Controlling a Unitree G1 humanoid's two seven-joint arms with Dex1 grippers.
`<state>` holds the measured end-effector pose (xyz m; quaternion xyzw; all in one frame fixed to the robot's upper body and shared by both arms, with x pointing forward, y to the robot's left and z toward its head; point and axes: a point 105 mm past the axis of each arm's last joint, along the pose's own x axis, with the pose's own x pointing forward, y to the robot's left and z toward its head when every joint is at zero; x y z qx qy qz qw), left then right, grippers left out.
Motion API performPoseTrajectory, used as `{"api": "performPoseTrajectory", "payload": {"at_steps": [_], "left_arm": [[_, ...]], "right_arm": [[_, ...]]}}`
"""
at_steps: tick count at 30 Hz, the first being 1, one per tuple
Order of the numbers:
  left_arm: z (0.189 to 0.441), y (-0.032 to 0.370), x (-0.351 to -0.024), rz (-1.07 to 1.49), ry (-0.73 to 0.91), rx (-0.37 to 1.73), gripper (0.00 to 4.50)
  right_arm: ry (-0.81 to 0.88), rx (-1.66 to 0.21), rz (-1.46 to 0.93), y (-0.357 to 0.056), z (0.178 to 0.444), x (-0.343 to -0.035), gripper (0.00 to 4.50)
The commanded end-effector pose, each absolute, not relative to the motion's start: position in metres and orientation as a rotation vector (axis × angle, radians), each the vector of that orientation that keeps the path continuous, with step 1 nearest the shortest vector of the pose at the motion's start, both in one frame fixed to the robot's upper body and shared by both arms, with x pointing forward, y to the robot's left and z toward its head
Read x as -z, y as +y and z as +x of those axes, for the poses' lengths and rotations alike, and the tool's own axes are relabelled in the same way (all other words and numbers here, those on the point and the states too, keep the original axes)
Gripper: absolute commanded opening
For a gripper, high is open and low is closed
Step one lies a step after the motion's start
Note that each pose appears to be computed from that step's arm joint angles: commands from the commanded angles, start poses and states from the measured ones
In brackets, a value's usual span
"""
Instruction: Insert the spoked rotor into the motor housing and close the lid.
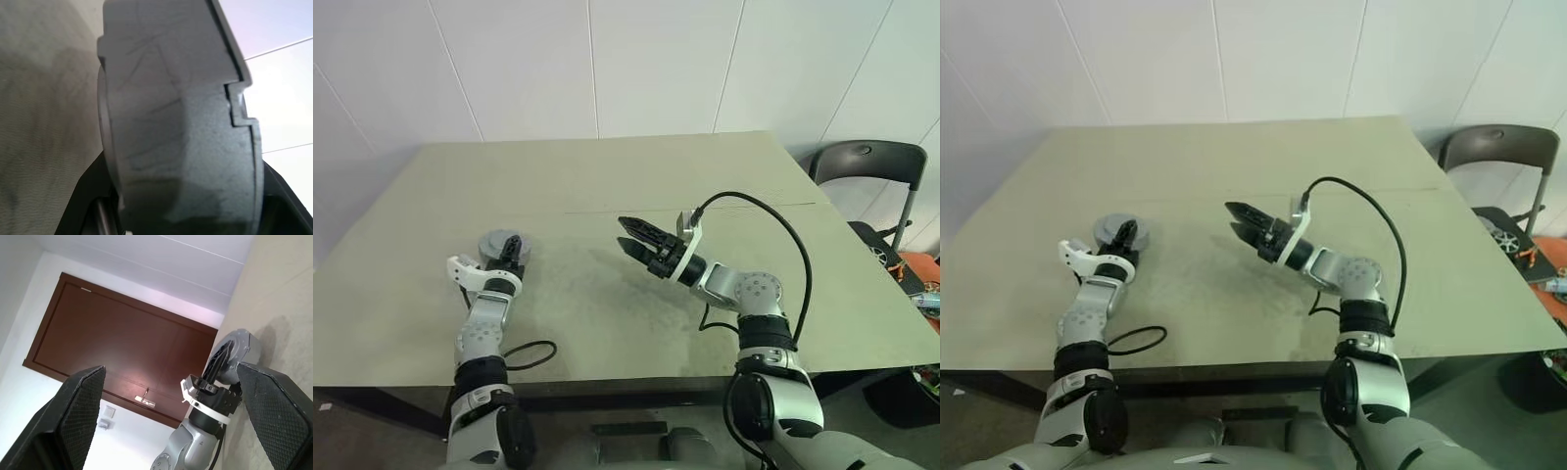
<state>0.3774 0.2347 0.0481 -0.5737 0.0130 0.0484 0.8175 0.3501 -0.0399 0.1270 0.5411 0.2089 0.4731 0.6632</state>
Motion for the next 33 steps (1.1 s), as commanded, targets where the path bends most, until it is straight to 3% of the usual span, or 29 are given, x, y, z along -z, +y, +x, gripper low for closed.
{"api": "performPoseTrajectory", "payload": {"at_steps": [1,12,19,25,33], "left_arm": [[0.388,0.243,-0.075,-1.179,-0.049,-0.078,2.29],[0.385,0.252,-0.055,-1.209,-0.010,-0.187,2.29],[0.381,0.267,-0.047,-1.202,-0.014,-0.282,4.44],[0.364,0.311,-0.039,-0.969,-0.024,-0.558,4.48],[0.342,0.346,-0.044,-0.676,-0.002,-0.775,4.48]], "right_arm": [[0.411,-1.120,1.208,-0.040,0.349,-0.143,4.44],[0.412,-1.123,1.201,-0.040,0.350,-0.143,4.44],[0.413,-1.123,1.199,-0.039,0.350,-0.143,4.49],[0.401,-1.136,1.180,-0.039,0.349,-0.145,4.49],[0.307,-1.118,1.055,-0.054,0.363,-0.157,4.49]]}}
